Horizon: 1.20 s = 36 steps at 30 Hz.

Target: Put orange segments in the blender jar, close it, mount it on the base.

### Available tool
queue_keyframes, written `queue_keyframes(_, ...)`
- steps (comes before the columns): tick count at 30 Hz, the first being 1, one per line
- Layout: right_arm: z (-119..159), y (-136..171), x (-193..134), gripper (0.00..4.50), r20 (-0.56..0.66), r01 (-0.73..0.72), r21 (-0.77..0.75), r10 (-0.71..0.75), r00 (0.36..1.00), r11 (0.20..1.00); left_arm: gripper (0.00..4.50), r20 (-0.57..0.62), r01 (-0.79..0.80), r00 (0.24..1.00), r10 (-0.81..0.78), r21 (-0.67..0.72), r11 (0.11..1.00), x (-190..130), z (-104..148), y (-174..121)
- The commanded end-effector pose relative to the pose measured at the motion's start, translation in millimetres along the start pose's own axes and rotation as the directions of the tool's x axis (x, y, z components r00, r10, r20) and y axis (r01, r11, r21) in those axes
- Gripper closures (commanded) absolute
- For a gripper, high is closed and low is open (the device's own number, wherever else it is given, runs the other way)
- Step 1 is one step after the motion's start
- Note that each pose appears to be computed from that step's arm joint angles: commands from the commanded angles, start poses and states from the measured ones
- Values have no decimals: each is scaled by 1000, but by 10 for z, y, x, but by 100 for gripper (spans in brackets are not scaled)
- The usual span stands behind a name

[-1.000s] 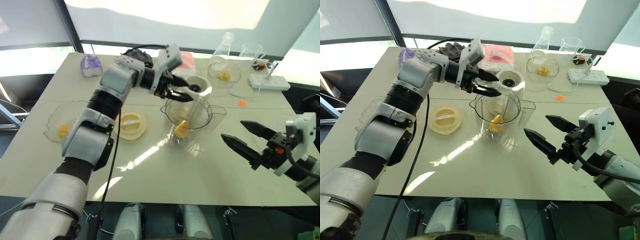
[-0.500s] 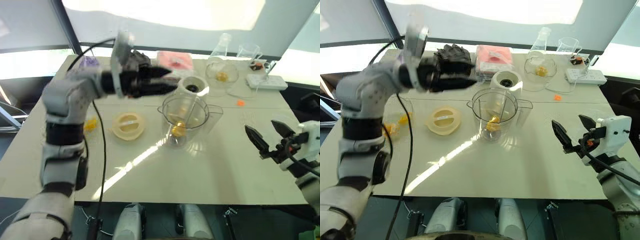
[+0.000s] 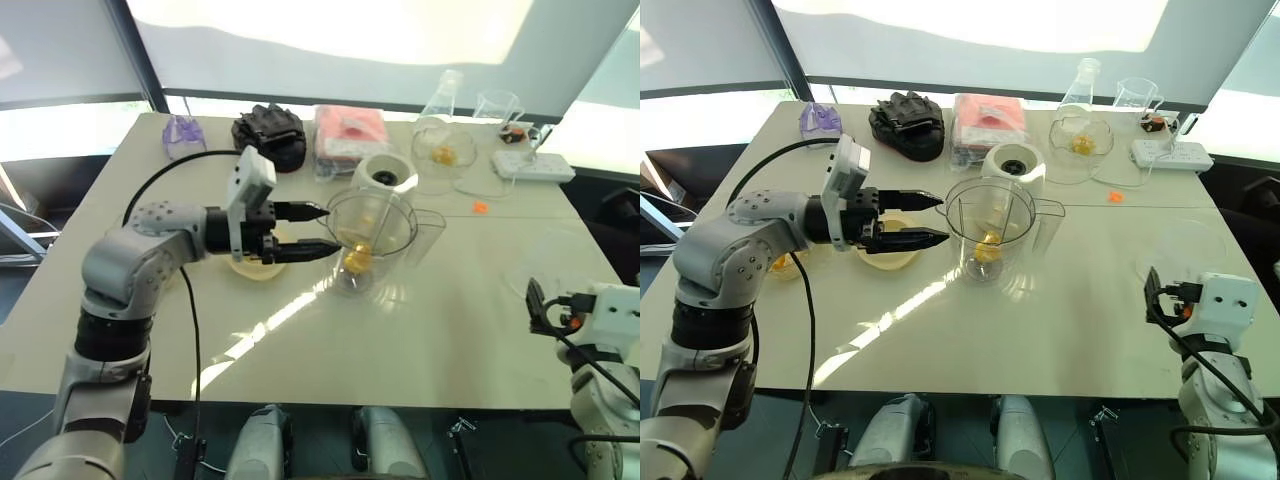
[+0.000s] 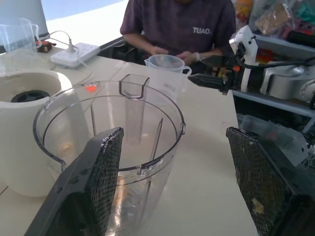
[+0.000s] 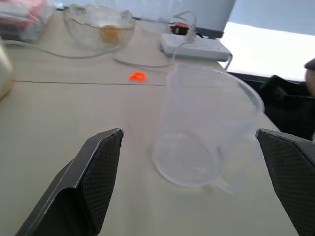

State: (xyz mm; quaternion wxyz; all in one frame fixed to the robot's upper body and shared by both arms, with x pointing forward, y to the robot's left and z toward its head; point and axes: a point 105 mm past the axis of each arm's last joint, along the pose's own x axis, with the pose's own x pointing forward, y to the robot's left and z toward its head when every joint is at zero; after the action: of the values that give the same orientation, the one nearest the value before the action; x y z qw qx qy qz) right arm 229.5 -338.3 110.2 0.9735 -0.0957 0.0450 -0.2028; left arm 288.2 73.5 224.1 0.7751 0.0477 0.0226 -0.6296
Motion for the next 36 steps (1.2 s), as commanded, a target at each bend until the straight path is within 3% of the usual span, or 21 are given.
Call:
queue_keyframes(1,-1,-247,77,0,28,87,-35,-86,996,996,104,30,-14,999,12,45,999,-30,99,-39)
queue_keyframes(9,-134,-481,185,0,-7,158,-37,-158,987,987,104,39,-29,999,27,40,999,-1,86,-87)
queue_keyframes(24,-328,-646,432,0,-57,194,-47,-196,979,980,104,60,-42,997,41,22,999,52,96,-135)
queue_keyframes(36,-256,-447,428,0,-30,125,-16,-125,992,992,104,57,-57,997,56,10,998,37,70,-149)
